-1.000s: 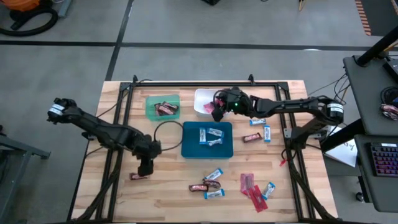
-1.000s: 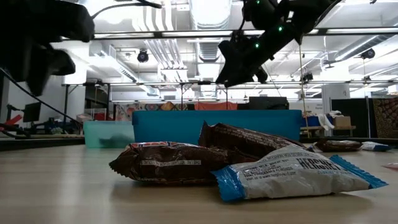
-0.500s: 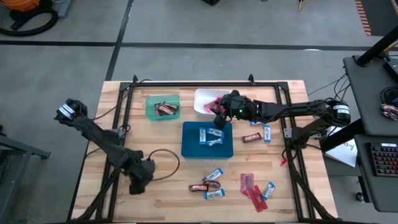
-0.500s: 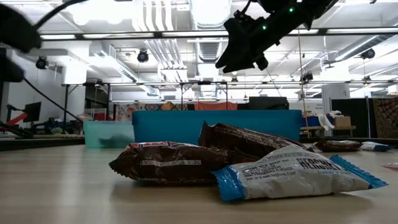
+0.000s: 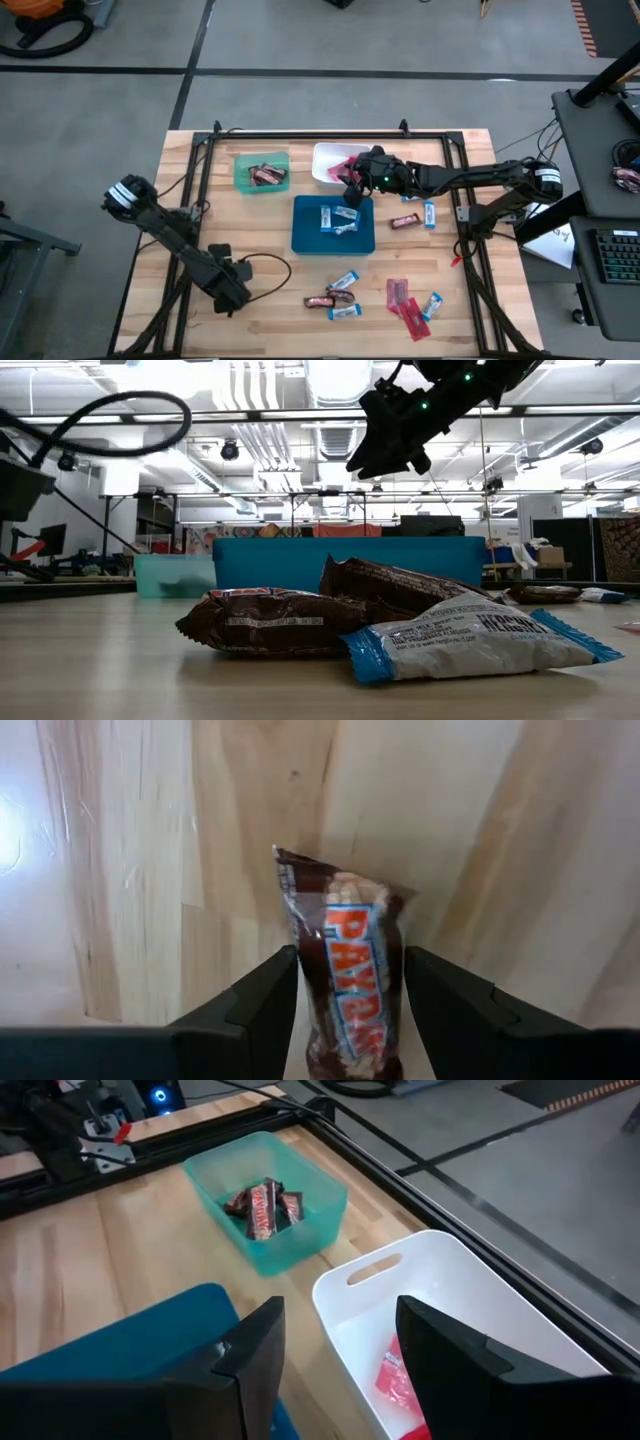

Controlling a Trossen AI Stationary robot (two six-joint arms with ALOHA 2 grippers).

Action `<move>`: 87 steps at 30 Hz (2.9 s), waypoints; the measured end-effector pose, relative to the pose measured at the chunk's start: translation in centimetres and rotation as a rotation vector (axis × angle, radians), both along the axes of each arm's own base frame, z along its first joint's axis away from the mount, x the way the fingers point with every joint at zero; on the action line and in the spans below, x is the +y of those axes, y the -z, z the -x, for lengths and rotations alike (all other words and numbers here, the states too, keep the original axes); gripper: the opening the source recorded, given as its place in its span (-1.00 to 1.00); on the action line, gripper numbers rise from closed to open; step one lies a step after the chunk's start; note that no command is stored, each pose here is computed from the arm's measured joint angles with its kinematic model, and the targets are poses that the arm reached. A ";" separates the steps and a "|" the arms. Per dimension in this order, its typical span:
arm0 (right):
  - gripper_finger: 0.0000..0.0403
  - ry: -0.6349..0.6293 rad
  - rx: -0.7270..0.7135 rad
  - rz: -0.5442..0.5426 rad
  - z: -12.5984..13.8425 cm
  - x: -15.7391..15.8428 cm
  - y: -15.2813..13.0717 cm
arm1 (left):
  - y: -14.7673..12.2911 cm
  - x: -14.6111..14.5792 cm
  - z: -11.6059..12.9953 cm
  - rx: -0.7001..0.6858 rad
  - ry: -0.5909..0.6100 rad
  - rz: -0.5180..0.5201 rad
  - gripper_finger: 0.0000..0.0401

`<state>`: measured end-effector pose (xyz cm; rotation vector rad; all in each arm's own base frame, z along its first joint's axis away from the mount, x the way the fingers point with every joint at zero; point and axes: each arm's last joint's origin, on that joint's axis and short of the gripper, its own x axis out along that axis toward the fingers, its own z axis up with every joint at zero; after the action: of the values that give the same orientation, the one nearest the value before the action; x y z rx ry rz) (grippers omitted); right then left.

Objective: Sort candy

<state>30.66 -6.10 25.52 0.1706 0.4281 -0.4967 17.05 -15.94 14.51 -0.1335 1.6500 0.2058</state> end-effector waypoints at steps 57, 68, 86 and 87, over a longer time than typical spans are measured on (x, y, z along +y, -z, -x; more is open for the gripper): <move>-0.24 -0.177 -0.001 -0.017 2.4 5.7 -2.7 | -10.3 28.5 -3.8 -0.375 0.024 -0.427 -0.57; -0.25 -0.172 0.006 -0.027 2.5 5.7 -2.6 | -4.8 33.3 -3.9 -0.132 0.059 -0.327 -0.57; -0.22 -0.122 0.037 -0.116 2.8 5.7 -2.0 | -5.3 33.2 -3.7 -0.157 0.017 -0.341 -0.23; -0.22 -0.121 0.037 -0.119 2.8 5.7 -2.0 | -5.4 33.2 -3.7 -0.158 0.017 -0.341 -0.19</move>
<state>27.88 -0.38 27.54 0.2487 0.5012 -0.3562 20.73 17.22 19.92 0.1206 1.4364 0.4488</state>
